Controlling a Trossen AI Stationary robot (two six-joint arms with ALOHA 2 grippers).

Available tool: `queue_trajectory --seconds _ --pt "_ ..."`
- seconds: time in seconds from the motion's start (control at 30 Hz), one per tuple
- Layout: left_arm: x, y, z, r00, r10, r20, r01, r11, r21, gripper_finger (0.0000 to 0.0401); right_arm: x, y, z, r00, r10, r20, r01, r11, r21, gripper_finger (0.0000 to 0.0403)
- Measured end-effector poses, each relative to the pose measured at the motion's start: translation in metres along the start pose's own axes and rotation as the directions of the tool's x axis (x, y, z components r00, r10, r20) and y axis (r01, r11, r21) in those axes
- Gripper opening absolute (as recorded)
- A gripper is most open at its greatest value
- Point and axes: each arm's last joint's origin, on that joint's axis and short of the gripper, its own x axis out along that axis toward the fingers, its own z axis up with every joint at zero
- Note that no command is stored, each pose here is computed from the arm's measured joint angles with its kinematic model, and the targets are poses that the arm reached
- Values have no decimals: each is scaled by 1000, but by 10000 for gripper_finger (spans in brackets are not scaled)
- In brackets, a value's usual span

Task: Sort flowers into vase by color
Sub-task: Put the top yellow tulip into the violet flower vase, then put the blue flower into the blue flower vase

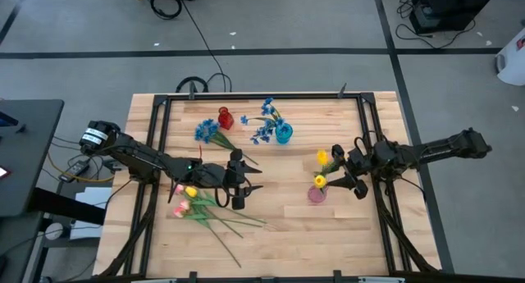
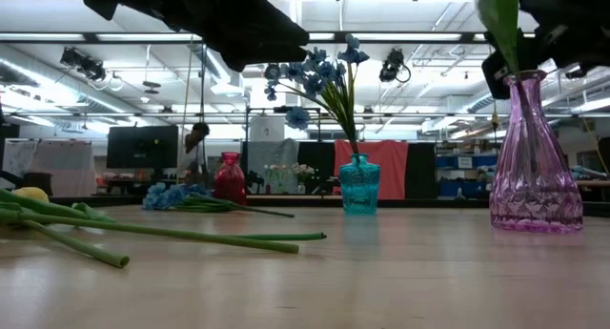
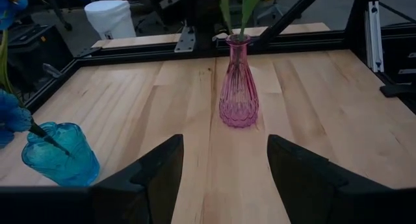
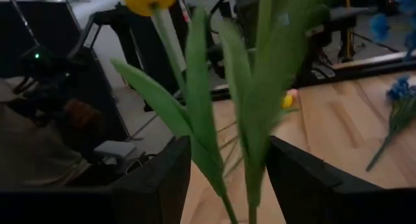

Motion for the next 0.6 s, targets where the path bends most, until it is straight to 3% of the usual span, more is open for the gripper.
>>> queue_trajectory --seconds 0.3,0.53,0.6 --pt "0 0 -3 1000 1 -31 -1 1000 12 229 2 6 9 994 4 -105 -4 1000 -1 206" --pt "-12 -5 8 999 -30 19 29 998 63 229 -1 17 36 997 80 -24 -82 994 -78 206" --pt "-18 -8 14 998 -31 48 27 996 86 229 -4 19 46 998 44 37 -39 991 -127 206"
